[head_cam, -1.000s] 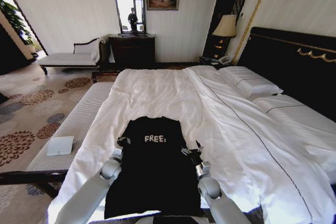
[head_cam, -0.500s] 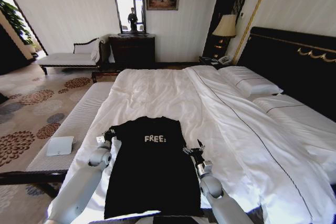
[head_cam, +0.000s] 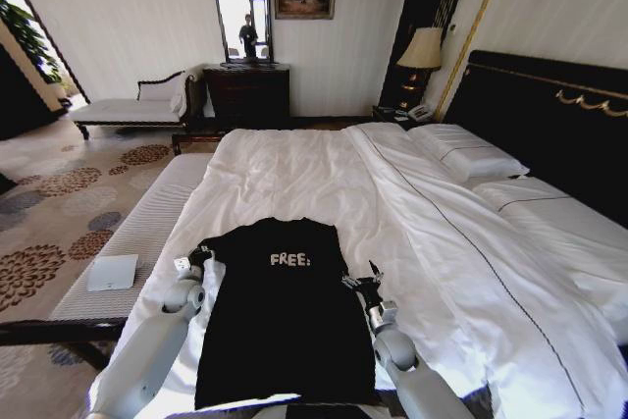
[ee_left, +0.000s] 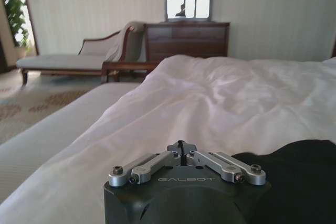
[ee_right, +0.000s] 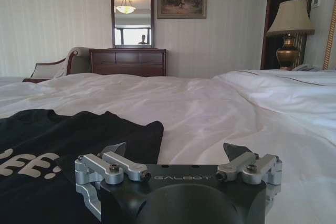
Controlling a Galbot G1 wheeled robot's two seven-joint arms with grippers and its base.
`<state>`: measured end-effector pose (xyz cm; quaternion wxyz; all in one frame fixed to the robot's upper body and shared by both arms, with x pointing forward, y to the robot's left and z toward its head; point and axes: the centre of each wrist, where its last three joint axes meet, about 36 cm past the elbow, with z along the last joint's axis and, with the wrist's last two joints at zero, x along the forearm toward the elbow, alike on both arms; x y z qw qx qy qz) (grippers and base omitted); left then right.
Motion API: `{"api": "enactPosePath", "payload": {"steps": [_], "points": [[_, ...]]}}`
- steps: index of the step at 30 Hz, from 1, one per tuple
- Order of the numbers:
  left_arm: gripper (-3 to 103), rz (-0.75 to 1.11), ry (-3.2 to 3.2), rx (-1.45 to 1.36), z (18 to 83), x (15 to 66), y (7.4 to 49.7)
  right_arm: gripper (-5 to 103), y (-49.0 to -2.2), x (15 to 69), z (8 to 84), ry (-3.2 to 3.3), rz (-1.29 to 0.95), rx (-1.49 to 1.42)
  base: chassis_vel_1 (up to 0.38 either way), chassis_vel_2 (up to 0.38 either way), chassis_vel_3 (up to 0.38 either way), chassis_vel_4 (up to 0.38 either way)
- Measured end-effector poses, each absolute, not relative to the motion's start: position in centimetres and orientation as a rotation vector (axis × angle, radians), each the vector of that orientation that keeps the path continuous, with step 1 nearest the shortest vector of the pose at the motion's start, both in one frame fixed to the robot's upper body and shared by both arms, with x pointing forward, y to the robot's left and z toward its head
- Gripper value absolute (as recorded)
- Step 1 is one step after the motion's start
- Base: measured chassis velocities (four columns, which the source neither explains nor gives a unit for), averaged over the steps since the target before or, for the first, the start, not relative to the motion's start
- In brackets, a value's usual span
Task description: Fold the clothes on the bed.
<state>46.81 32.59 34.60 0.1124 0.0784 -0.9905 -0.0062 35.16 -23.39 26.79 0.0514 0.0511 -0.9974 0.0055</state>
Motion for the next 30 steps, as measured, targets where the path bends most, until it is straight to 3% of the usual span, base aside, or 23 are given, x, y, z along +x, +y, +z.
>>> {"api": "enactPosePath", "payload": {"steps": [10,30], "points": [[0,-0.217,-2.917,-0.159,35.7,44.1,28.3,100,-24.3,35.2,27.2,-3.041,0.027,0.14,0.0,0.0,0.0,0.0],[0,-0.34,-2.8,-0.367,31.5,43.6,21.8,100,-25.4,34.8,27.6,-3.046,0.037,0.101,0.0,0.0,0.0,0.0]]}}
